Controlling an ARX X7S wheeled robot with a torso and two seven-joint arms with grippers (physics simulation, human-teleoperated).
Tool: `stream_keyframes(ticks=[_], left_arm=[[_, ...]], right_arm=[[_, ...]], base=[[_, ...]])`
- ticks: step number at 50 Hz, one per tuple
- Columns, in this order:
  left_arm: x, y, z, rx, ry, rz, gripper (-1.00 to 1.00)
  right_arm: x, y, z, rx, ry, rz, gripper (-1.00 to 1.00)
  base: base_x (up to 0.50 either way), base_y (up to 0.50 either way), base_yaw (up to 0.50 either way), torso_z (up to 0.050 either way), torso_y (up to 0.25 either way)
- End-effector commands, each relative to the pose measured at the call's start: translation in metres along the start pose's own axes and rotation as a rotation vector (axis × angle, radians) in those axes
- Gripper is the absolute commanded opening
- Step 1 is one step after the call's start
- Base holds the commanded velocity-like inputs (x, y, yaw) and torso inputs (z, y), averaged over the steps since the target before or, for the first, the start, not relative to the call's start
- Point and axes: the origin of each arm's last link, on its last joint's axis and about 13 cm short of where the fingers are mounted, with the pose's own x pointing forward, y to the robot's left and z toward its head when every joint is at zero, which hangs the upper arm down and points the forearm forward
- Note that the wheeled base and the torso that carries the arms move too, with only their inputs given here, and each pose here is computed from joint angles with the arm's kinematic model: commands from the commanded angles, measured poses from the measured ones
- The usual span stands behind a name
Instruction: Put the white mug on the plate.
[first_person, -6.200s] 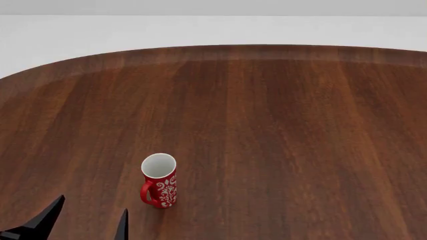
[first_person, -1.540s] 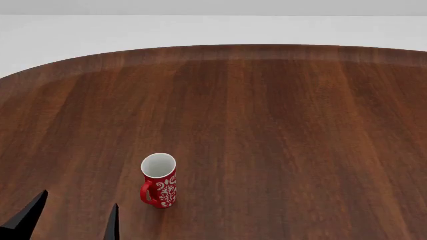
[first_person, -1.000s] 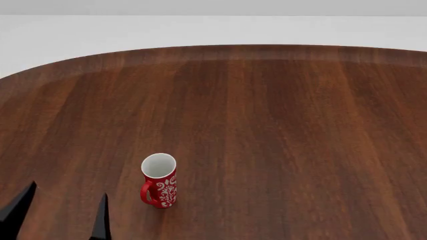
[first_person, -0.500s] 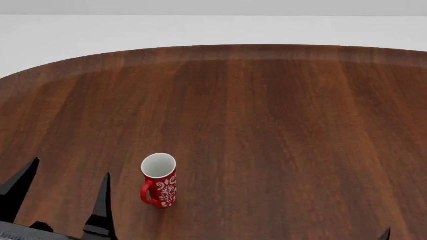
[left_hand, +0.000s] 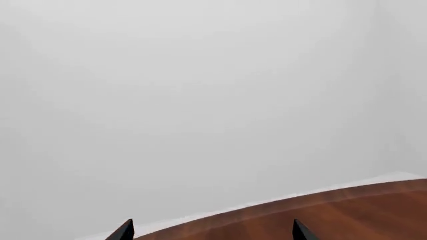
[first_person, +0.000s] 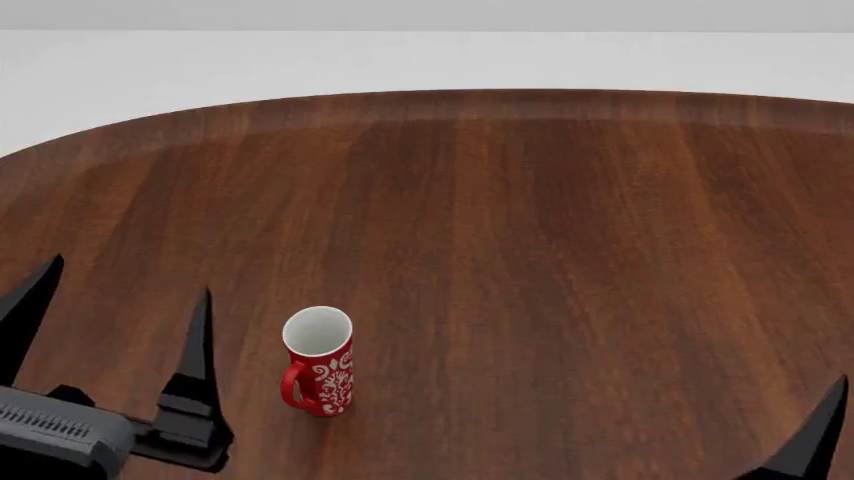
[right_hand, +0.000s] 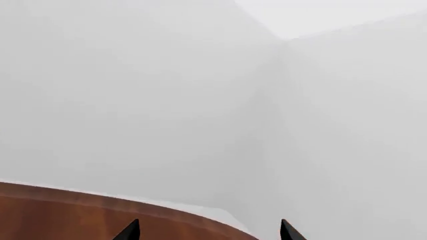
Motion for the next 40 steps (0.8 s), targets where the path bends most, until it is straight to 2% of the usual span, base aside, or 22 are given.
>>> stream_keyframes(ticks=[1,9,17,23,30,40], left_arm=[[0.016,0.010,0.009,0.047,-0.035,0.021,1.00],[0.026,0.021,0.013,0.065,-0.040,0.056,1.00],[0.037,0.029,0.027,0.118,-0.072,0.075,1.00],[0.043,0.027,0.034,0.132,-0.081,0.055,1.00],[0.051,0.029,0.055,0.179,-0.113,0.028,1.00],[0.054,0.029,0.077,0.192,-0.158,0.003,1.00]], right_arm=[[0.014,-0.017,0.012,-0.060,-0.057,-0.036,1.00],[0.021,-0.028,0.018,-0.090,-0.078,-0.068,1.00],[0.034,-0.041,0.034,-0.135,-0.125,-0.094,1.00],[0.045,-0.034,0.052,-0.162,-0.155,-0.066,1.00],[0.057,-0.033,0.067,-0.184,-0.207,-0.004,1.00],[0.066,-0.039,0.081,-0.186,-0.266,0.023,1.00]], base=[[0.00,0.00,0.00,0.000,0.000],[0.00,0.00,0.00,0.000,0.000],[0.00,0.00,0.00,0.000,0.000],[0.00,0.00,0.00,0.000,0.000],[0.00,0.00,0.00,0.000,0.000],[0.00,0.00,0.00,0.000,0.000]])
